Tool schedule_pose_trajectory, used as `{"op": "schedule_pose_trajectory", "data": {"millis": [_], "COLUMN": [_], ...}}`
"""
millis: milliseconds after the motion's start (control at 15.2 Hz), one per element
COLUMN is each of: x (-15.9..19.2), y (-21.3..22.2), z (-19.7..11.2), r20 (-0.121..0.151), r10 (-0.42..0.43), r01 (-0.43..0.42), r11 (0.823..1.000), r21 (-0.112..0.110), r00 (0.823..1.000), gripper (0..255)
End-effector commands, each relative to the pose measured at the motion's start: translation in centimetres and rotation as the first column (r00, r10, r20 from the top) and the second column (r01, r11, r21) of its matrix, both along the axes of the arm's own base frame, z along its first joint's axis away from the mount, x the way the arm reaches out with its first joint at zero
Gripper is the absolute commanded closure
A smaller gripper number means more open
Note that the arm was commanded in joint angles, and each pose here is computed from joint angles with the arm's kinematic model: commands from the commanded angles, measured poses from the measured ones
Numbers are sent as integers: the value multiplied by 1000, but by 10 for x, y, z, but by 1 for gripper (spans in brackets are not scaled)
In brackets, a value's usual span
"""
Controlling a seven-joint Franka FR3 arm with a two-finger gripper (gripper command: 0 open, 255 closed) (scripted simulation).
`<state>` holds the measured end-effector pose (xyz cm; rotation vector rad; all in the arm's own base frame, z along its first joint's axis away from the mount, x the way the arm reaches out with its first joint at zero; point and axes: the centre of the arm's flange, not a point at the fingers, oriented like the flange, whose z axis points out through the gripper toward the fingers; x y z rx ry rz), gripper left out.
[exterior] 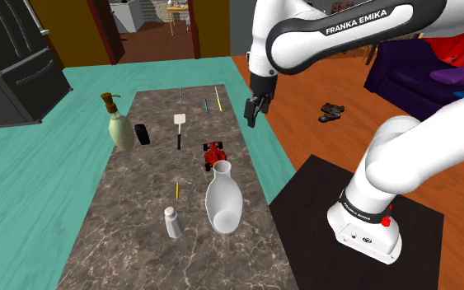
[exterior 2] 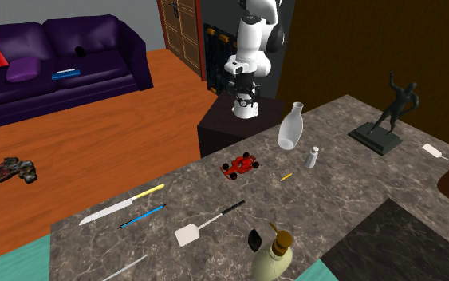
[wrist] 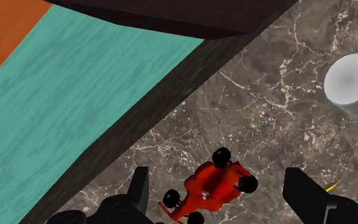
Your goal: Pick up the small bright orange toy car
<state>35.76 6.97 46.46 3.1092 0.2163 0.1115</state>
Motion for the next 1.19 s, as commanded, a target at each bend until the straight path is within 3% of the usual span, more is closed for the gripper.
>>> {"op": "schedule_pose_trajectory", "data": {"millis": [0,924,1122], "x": [10,74,74], "y": [11,88,88], "z": [-26,-188,-204], "r20": [11,61,61], "r10": [11,81,81], "r01": [-10,-70,-70], "r11": [1000,984,984], "r21": [-20,-165,-165], "r00": [1000,995,995], "gripper": [0,0,0]}}
